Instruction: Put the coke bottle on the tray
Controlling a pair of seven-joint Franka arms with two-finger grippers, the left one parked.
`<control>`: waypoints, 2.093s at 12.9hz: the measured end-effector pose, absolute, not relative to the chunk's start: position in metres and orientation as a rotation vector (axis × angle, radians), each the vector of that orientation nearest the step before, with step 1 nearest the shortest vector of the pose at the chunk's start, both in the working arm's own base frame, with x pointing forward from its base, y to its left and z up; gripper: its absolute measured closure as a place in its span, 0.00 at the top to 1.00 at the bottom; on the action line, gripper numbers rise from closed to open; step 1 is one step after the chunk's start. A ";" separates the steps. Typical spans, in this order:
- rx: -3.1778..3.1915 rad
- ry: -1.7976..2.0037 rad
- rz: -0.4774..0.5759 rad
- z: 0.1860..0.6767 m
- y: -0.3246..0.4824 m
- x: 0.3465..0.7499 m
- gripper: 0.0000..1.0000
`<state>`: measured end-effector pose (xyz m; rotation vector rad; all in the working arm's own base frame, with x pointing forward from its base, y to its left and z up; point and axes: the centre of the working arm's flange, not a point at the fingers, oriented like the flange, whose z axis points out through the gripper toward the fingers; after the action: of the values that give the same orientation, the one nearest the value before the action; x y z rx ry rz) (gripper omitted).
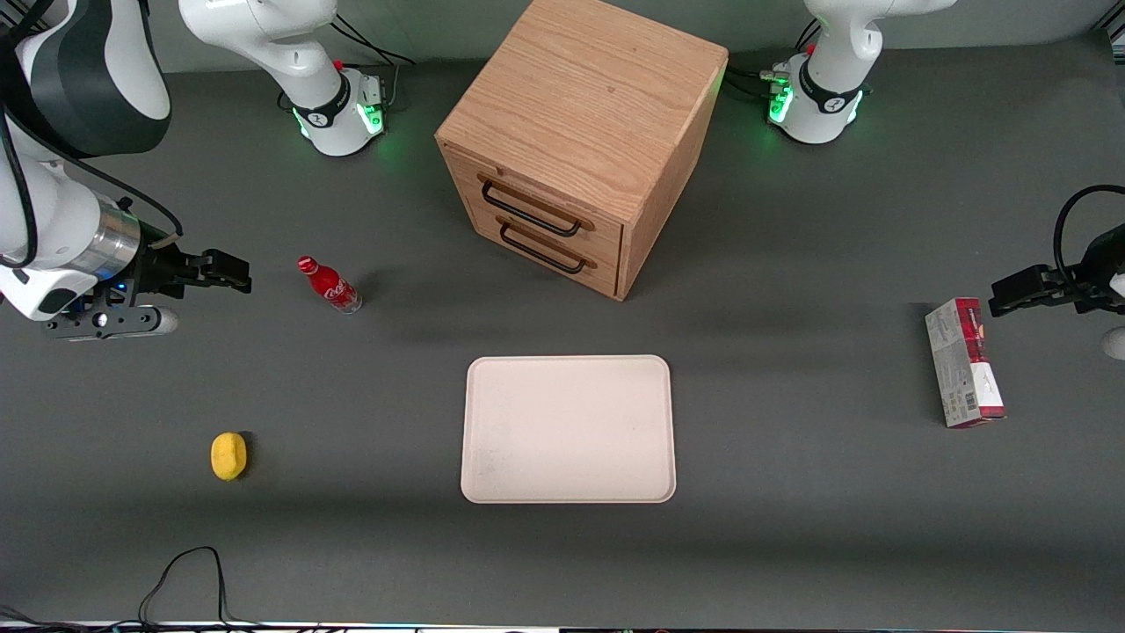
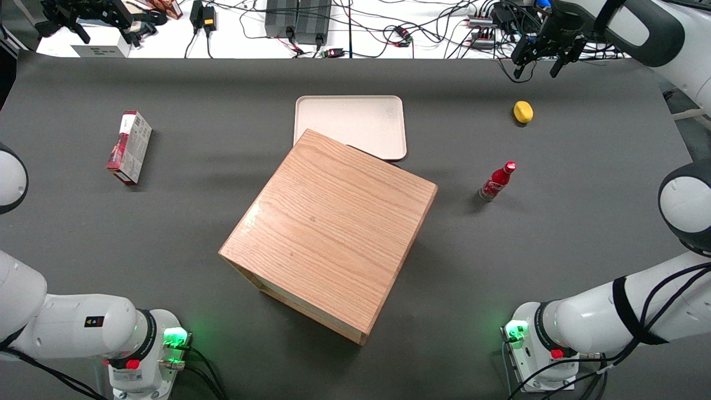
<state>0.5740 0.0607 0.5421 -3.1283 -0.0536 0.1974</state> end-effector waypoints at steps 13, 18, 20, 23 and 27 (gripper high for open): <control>-3.109 -0.069 0.236 0.548 0.052 0.571 1.00; -3.096 -0.090 0.313 0.558 0.050 0.549 1.00; -3.083 -0.099 0.321 0.564 0.045 0.518 1.00; -3.065 -0.116 0.268 0.554 0.040 0.462 1.00; -3.058 -0.127 0.221 0.533 0.034 0.415 1.00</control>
<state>0.4155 0.0342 0.5330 -3.0582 -0.1268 0.2206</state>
